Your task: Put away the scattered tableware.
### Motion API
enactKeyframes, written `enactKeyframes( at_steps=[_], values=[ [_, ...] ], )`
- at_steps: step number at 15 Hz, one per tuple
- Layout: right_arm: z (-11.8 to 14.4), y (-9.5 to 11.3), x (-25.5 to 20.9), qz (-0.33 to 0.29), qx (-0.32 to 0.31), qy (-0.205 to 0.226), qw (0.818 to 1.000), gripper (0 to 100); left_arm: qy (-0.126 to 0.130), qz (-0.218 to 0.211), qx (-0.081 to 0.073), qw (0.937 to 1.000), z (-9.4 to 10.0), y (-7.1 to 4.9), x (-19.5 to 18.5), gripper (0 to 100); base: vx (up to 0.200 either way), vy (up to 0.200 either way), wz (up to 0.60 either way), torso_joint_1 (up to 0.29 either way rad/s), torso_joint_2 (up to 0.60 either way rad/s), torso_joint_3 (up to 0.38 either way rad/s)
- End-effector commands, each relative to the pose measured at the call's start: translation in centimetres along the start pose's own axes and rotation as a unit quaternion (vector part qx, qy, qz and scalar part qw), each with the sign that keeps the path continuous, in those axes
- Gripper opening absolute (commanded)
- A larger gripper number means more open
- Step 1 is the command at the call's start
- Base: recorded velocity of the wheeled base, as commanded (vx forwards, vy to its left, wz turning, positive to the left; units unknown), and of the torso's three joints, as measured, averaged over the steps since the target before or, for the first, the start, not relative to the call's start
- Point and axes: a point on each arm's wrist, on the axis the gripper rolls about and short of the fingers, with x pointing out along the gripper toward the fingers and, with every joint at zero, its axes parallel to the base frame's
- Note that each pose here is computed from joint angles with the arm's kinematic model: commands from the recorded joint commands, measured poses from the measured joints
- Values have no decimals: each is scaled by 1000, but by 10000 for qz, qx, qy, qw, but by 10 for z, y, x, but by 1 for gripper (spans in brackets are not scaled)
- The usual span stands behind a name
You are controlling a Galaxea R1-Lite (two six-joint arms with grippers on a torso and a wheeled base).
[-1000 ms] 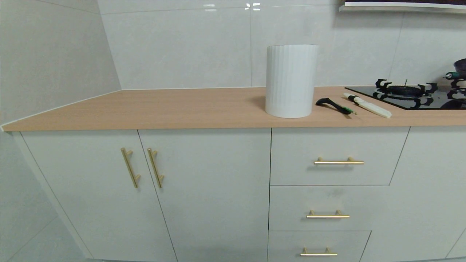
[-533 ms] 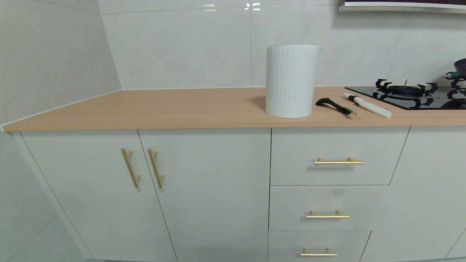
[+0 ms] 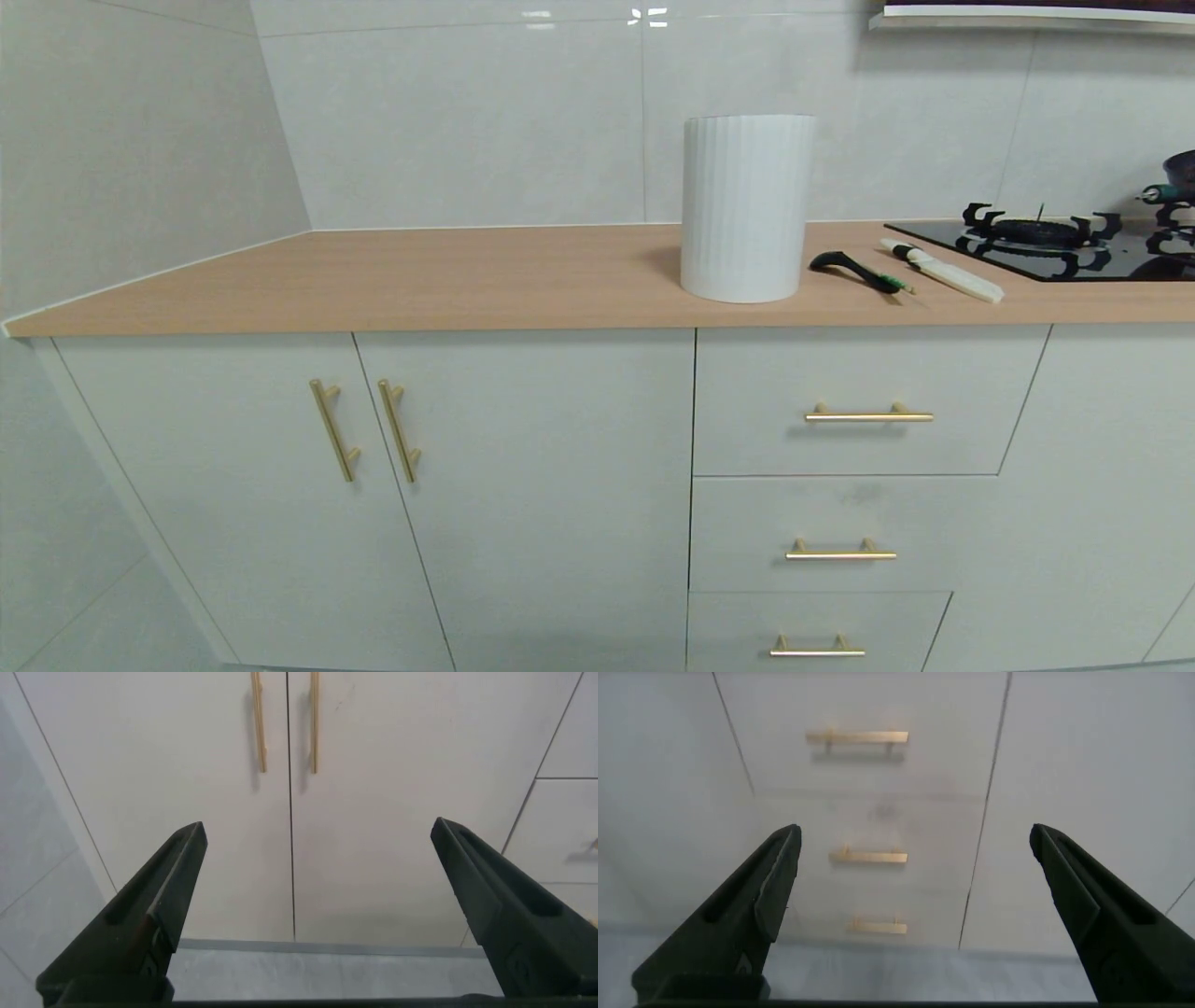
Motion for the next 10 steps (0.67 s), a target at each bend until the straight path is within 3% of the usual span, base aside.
enactKeyframes(
  at_steps=[1,4,8,10],
  values=[
    [19,2,60,139,-89,1516,9883,100,-7,4,-3,10000,0,0,0,100,0,0,0,0,0,0],
    [19,5,127,241,-91,2425,9698,100,-7,4,-3,10000,0,0,0,100,0,0,0,0,0,0],
    [-13,14,212,380,-159,3138,9486,100,1,4,-3,10000,0,0,0,100,0,0,0,0,0,0],
    [-35,18,250,387,-186,3283,9436,100,-7,4,-3,10000,0,0,0,100,0,0,0,0,0,0]
  ],
)
